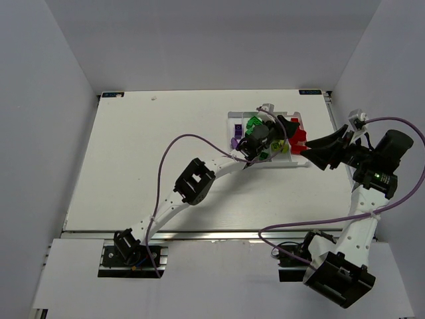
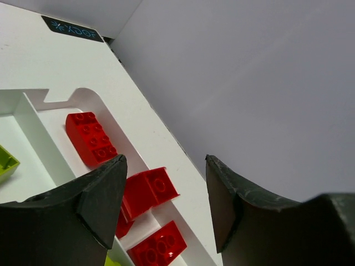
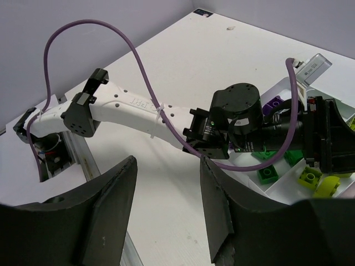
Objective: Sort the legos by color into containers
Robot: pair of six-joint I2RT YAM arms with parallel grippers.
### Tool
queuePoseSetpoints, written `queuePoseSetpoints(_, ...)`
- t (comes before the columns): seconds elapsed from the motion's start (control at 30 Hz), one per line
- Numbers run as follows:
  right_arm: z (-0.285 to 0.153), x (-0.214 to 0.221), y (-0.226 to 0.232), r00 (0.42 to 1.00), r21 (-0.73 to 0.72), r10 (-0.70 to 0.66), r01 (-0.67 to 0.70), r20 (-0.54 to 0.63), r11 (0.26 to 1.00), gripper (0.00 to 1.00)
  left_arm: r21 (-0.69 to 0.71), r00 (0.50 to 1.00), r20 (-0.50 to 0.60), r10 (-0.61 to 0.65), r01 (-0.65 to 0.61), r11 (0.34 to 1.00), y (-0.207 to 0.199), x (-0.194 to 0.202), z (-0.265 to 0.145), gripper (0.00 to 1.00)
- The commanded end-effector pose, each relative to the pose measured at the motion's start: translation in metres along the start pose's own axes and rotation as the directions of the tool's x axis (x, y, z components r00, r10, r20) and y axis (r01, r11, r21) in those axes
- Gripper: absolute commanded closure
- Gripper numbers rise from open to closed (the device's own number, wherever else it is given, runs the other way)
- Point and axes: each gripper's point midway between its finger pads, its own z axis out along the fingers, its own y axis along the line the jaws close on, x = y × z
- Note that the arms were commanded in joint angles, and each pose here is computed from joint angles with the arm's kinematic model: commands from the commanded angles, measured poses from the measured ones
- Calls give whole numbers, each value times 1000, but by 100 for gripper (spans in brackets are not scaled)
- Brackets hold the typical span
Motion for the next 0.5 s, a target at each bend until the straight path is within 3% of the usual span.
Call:
queuePoseSetpoints(0.0,-4,-5,32,1000,-159,-15,17,18,987,45,37,1000,26,7,-8,999,-26,-10,3,31)
queuePoseSetpoints(0.13,-6,-5,32,1000,-156,-13,16,21,988,45,49,999,34,13,-15,999,-37,-20,4,31)
queuePoseSetpoints(0.23,-5,-5,30,1000,-149,-16,19,21,989,45,45,995,55,78,-81,996,-55,-48,2,34)
queuePoseSetpoints(0.3,-5,-4,25,999,-124,-29,31,21,992,45,0,988,26,152,-152,988,-44,-53,-6,41)
queuePoseSetpoints(0.33,-5,-4,23,999,-112,-35,37,21,993,45,12,985,67,158,-159,987,-68,-89,-11,47)
queuePoseSetpoints(0.47,-4,-4,13,998,-53,-68,68,15,996,44,-59,974,84,212,-207,977,-64,-158,-49,79)
